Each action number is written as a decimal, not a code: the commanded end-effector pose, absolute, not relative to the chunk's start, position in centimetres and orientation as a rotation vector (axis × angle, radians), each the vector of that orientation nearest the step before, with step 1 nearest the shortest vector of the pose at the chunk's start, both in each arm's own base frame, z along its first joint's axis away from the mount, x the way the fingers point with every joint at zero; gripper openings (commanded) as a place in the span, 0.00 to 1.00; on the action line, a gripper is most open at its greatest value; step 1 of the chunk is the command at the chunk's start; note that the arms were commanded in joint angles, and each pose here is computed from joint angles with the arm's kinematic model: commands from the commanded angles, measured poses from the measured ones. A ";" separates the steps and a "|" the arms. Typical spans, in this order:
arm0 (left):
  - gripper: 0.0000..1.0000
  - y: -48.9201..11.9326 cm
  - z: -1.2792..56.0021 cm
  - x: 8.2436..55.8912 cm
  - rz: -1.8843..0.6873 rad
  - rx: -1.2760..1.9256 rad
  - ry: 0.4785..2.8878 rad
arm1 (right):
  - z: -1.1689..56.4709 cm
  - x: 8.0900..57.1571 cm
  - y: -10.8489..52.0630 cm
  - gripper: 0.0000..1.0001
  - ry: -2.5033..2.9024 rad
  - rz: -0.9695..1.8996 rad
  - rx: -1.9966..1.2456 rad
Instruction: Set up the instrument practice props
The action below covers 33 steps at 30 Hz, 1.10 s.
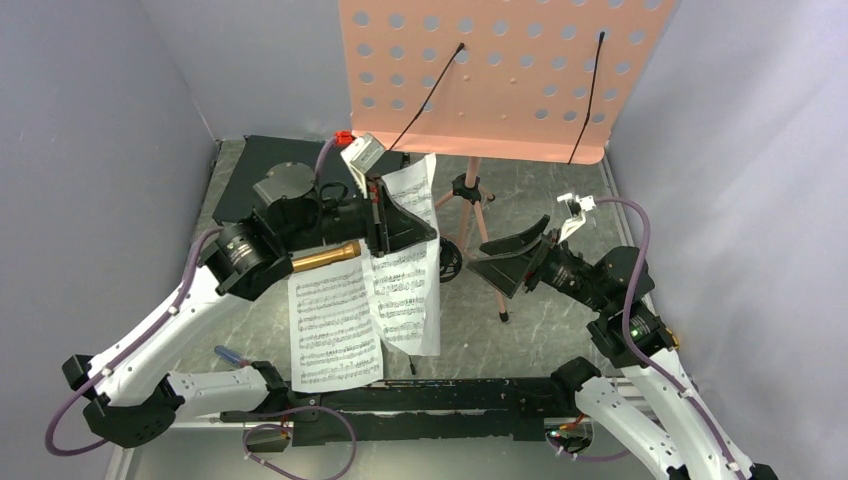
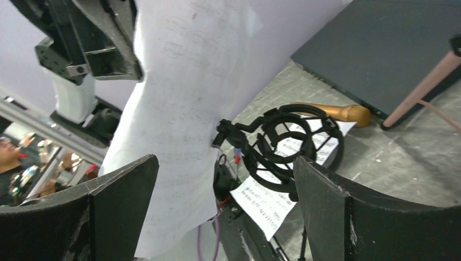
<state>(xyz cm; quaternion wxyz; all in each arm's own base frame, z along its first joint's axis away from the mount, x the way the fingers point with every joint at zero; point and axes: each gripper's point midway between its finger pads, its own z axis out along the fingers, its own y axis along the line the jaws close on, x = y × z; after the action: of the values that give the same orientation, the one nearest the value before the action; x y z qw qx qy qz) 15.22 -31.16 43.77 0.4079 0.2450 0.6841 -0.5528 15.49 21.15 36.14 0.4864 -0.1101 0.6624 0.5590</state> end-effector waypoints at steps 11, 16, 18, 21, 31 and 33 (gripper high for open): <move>0.03 -35.8 43.3 14.9 -1.434 0.621 1.748 | 39.3 12.9 23.0 0.98 1.439 1.624 -0.392; 0.04 -36.3 43.6 15.1 -1.463 0.592 1.717 | 39.1 12.6 23.3 0.97 1.435 1.653 -0.423; 0.05 -36.6 43.5 15.3 -1.472 0.582 1.714 | 39.1 12.4 23.4 0.96 1.425 1.679 -0.424; 0.10 -37.0 43.6 15.1 -1.493 0.597 1.708 | 38.9 12.6 23.5 0.94 1.418 1.694 -0.420; 0.65 -36.9 42.8 14.9 -1.470 0.613 1.719 | 39.3 12.1 23.7 0.90 1.411 1.699 -0.452; 0.71 -36.9 42.5 15.0 -1.467 0.603 1.719 | 39.0 12.2 23.8 0.90 1.427 1.694 -0.451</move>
<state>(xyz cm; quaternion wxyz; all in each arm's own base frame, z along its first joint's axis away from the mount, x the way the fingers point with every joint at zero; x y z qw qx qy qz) 15.26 -36.99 41.98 0.3790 0.2376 0.6891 -0.5701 13.14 24.00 37.41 0.4089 -0.1577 0.5955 0.6733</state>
